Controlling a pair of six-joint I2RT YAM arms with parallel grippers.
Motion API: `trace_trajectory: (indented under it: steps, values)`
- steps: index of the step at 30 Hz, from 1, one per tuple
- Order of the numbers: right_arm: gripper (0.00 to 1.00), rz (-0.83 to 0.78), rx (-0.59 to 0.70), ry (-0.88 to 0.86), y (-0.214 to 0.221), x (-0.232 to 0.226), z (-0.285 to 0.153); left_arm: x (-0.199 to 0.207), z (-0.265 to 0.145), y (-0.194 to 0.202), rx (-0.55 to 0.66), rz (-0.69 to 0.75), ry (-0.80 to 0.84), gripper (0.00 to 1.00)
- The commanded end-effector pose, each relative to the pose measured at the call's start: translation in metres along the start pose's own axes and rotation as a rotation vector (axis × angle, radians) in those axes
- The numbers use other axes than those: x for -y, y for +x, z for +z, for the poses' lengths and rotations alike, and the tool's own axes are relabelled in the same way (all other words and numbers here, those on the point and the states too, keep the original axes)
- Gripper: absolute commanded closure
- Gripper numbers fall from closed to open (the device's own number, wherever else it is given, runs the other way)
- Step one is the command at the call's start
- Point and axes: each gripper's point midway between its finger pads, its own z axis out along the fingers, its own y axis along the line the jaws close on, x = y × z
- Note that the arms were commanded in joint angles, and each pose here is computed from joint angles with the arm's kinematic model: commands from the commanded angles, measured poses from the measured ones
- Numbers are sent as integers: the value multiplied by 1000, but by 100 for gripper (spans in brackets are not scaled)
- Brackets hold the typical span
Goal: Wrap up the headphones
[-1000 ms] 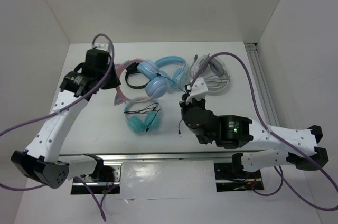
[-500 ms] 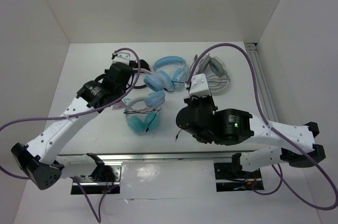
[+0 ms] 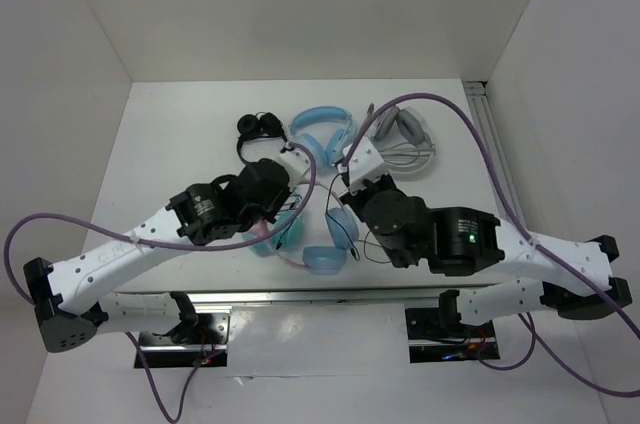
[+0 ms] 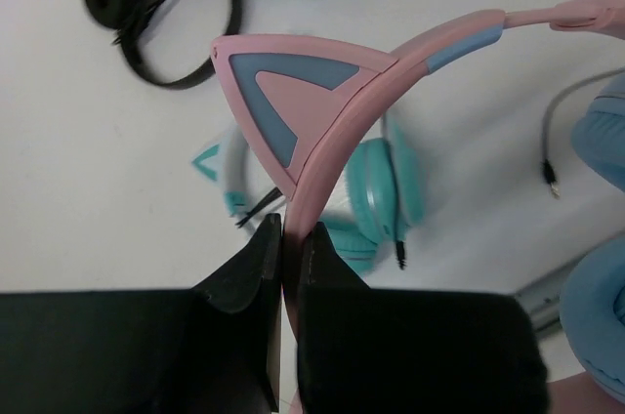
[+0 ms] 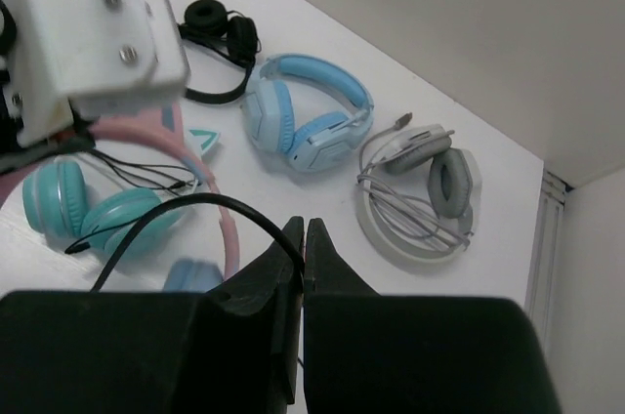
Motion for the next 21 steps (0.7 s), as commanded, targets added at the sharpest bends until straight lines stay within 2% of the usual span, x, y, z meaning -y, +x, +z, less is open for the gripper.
trace_trajectory:
  steps: [1,6,10,14,21]
  values:
    - [100,-24,40,-61,-21,-15,2,32,-28,-43,180,11,170,100]
    - [100,-71,20,6,-3,-17,11,61,-53,-55,218,58,298,100]
    - [100,-47,20,51,4,-11,14,63,-77,-66,283,36,382,100]
    - [100,-27,-6,89,19,5,30,62,-111,-81,395,4,481,100]
    - [100,-7,-38,123,27,20,45,67,-142,-89,462,-5,597,100]
